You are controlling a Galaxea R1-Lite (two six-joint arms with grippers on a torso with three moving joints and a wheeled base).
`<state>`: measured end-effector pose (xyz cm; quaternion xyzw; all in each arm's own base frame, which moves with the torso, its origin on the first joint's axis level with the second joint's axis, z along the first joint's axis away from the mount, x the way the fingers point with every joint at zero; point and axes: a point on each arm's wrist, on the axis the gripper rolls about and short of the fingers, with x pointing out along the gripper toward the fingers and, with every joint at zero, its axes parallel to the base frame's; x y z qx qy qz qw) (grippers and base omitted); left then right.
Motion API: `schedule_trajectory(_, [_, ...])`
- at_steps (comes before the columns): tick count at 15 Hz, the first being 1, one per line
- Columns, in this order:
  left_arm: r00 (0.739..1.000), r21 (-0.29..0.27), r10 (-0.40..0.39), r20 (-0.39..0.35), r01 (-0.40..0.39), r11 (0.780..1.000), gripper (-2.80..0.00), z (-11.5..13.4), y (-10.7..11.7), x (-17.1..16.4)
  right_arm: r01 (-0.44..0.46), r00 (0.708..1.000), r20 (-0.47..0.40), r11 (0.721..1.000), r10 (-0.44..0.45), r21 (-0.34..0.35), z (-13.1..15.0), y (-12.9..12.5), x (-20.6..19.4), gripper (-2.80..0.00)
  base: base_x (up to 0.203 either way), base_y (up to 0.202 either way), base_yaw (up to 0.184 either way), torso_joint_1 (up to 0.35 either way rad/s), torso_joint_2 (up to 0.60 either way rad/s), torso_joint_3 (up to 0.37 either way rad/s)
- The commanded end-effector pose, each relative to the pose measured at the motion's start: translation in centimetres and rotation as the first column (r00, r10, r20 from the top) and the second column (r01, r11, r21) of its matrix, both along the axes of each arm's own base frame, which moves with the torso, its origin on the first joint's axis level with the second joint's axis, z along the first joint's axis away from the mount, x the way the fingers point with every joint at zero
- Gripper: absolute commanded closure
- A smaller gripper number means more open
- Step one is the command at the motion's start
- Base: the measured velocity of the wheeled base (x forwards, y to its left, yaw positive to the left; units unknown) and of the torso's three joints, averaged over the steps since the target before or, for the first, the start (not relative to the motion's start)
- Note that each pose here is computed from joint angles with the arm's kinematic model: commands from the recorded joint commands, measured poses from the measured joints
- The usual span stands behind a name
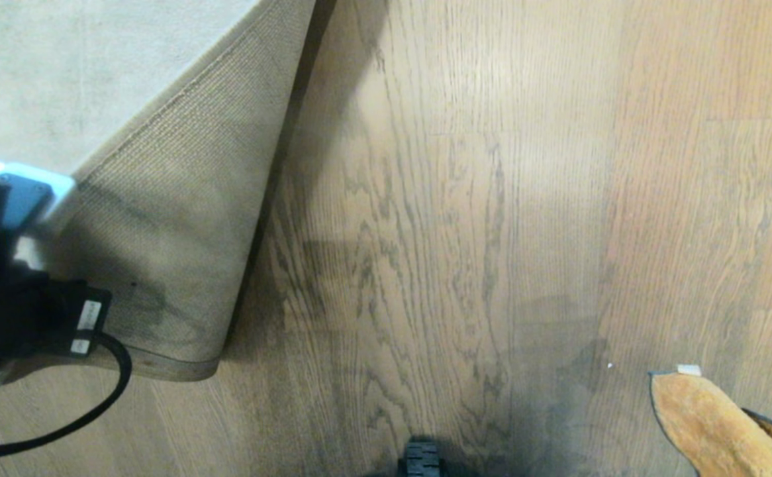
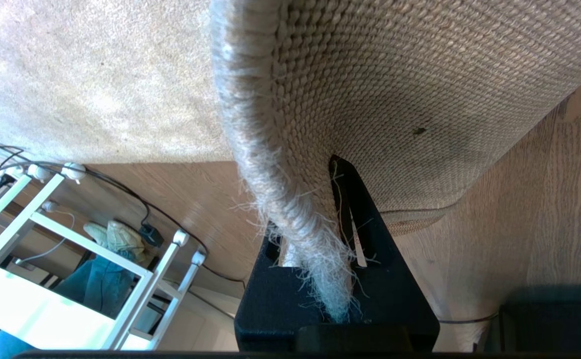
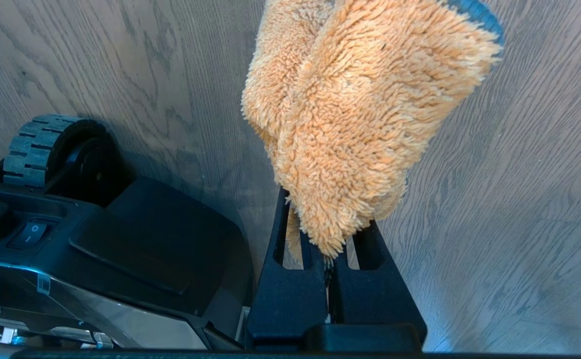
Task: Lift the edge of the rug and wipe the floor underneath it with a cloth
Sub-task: Lay down the carpet
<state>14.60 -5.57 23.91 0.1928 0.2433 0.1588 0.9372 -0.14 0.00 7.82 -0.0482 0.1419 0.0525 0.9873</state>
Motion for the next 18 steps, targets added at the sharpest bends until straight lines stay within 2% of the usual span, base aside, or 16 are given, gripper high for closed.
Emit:
schedule_trajectory(1, [1.0,0.004,0.004,0.001,-0.004,1.0,0.0,0.0,0.0,0.0,0.038,0.999,0.004,0.999,-0.038,0.0,0.0,0.0,0.0,0.0,0.0,0.0,0.0,0.0,0.0,0.0])
schedule_trajectory(3, [1.0,0.013,0.018,0.008,-0.018,1.0,0.0,0.1,0.0,0.0,0.125,0.991,0.052,0.992,-0.125,0.008,0.0,0.0,-0.4,0.0,0.0,0.0,0.0,0.0,0.0,0.0])
schedule_trajectory(5, [1.0,0.012,0.018,0.011,-0.018,1.0,0.0,0.2,0.0,0.0,0.116,0.986,0.121,0.993,-0.118,0.025,-0.1,0.0,-0.9,0.0,0.0,0.0,0.0,0.0,0.0,0.0])
schedule_trajectory(8, [1.0,0.01,0.016,0.015,-0.016,1.0,0.0,0.4,0.0,0.0,0.101,0.957,0.267,0.994,-0.111,0.049,-0.3,0.0,-2.1,0.0,0.0,0.0,0.0,0.0,0.0,0.0])
schedule_trajectory(10, [1.0,0.006,0.013,0.018,-0.014,1.0,0.0,0.4,0.0,-0.1,0.101,0.955,0.274,0.992,-0.117,0.071,-0.3,0.0,-2.1,0.0,0.0,0.0,0.0,0.0,0.0,0.0])
schedule_trajectory(14, [1.0,-0.001,0.009,0.03,-0.009,1.0,0.0,0.6,0.0,-0.3,0.101,0.955,0.274,0.992,-0.117,0.071,-0.3,0.0,-2.1,0.0,0.0,0.0,0.0,0.0,0.0,0.0])
schedule_trajectory(18, [0.997,-0.013,-0.051,0.053,0.052,0.999,0.0,0.9,-0.4,-1.4,0.101,0.955,0.273,0.992,-0.117,0.073,-0.3,0.0,-2.1,0.0,0.0,0.0,0.0,0.0,0.0,0.0])
